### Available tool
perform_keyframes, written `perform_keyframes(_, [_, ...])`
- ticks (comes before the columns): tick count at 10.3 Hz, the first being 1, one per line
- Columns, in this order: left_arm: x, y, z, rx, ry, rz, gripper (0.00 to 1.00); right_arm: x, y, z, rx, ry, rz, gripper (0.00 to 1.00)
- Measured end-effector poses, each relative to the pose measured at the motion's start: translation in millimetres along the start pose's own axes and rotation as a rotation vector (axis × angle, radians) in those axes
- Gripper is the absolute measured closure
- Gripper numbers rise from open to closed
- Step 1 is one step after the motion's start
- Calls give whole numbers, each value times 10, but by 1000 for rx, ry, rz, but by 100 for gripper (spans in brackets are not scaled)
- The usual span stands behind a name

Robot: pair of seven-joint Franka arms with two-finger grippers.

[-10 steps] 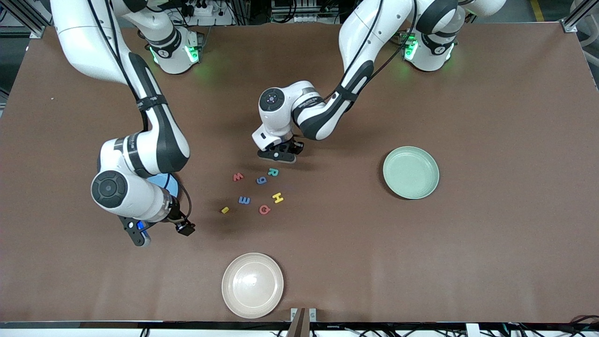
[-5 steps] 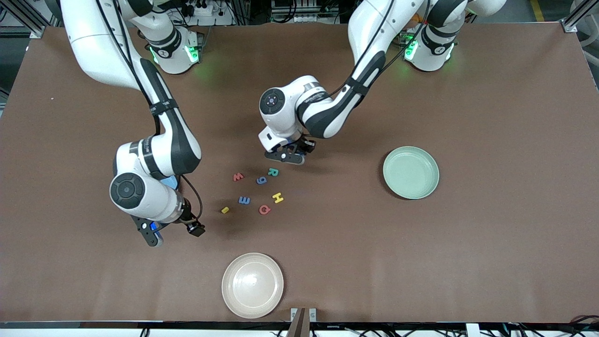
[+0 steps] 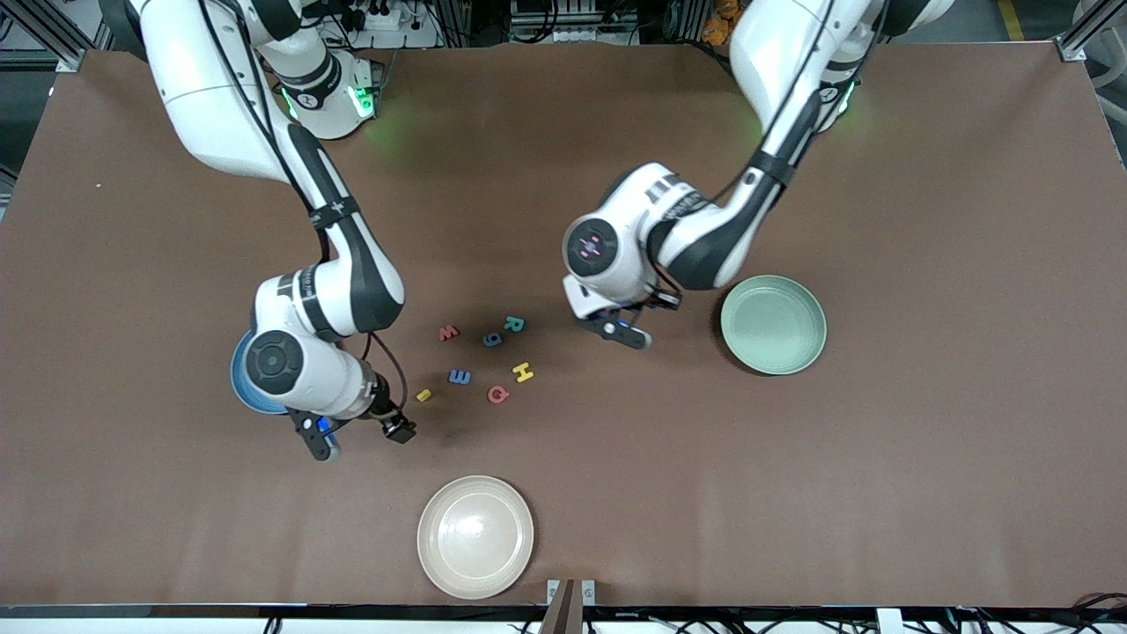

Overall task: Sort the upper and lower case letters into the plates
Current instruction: 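Carry the blue W onto the green plate and open the left gripper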

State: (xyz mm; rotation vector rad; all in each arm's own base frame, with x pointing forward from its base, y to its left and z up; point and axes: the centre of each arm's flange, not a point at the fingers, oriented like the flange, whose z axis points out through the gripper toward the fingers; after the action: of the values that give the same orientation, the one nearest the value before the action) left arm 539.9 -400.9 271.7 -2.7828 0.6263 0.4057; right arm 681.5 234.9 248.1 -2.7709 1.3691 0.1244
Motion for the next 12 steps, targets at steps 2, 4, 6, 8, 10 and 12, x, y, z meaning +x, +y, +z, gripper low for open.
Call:
perform_keyframes(2, [-46, -689, 286, -40, 17, 42, 65, -177, 59, 315, 12, 14, -13, 0])
perform_keyframes(4, [-276, -1213, 611, -71, 63, 84, 65, -259, 143, 509, 2, 15, -19, 0])
perform_keyframes(6, [-498, -1275, 928, -86, 96, 91, 65, -259, 192, 580, -6, 16, -18, 0])
perform_keyframes(8, [-595, -1268, 1102, -92, 97, 92, 65, -240, 246, 660, -3, 31, -23, 0])
perform_keyframes(10, [-627, -1267, 1120, -92, 94, 93, 64, -210, 256, 675, 14, 50, -27, 0])
perform_keyframes(12, [-638, -1280, 1053, -90, 106, 91, 41, -199, 247, 664, 24, 57, -28, 0])
